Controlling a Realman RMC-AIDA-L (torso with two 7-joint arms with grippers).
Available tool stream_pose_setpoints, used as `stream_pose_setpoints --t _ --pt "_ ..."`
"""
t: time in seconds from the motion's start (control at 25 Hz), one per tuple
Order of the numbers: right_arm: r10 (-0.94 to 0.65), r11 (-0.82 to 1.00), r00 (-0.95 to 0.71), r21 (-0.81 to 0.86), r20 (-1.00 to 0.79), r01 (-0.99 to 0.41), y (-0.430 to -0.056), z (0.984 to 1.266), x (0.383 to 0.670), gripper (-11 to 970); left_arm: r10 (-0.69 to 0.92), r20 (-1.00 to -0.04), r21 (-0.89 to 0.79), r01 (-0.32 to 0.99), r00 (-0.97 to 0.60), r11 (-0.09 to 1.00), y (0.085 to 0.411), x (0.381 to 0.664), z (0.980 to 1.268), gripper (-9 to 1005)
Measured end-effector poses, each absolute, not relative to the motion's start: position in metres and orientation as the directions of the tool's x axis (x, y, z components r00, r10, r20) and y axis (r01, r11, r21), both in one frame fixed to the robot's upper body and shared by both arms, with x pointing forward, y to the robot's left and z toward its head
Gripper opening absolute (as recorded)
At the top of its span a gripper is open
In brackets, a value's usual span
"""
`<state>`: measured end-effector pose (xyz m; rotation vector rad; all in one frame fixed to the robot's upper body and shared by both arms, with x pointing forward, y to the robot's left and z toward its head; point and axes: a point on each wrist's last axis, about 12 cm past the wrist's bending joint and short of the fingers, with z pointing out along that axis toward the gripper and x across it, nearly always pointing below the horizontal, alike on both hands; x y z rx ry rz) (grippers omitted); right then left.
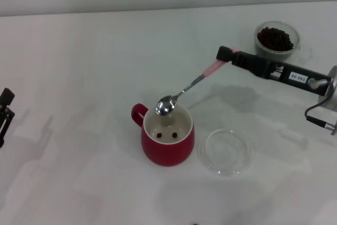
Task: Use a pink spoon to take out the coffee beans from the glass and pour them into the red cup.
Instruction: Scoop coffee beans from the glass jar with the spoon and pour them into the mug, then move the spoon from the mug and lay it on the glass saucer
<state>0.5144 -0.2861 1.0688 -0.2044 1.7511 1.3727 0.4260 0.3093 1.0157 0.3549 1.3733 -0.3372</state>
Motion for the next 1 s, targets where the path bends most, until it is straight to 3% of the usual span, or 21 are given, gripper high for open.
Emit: stream_pose_setpoints --t 0.28,0.52,0.72,1.0 --pt "0.515 0.286 -0.643 0.821 -0.566 -0.494 -0.292 1.066 0.507 153 0.002 -0.984 0.081 0.433 0.18 0.897 0.314 0.432 1.019 561" --pt "0.604 0.283 -0.633 0.873 -0.485 -0.398 -0.322 1.062 0.493 156 0.02 -0.982 0.1 0.427 0.188 0.899 0.318 0.434 1.021 560" --pt "0.604 0.327 -0.629 0.872 -0.49 -0.365 -0.348 1.062 0.481 157 0.041 -0.981 0.12 0.42 0.192 0.9 0.321 0.437 1.022 560" --pt "0.506 0.43 -0.635 0.809 -0.584 -0.402 -0.356 1.055 0.471 160 0.045 -0.979 0.127 0.421 0.198 0.898 0.321 0.442 1.024 561"
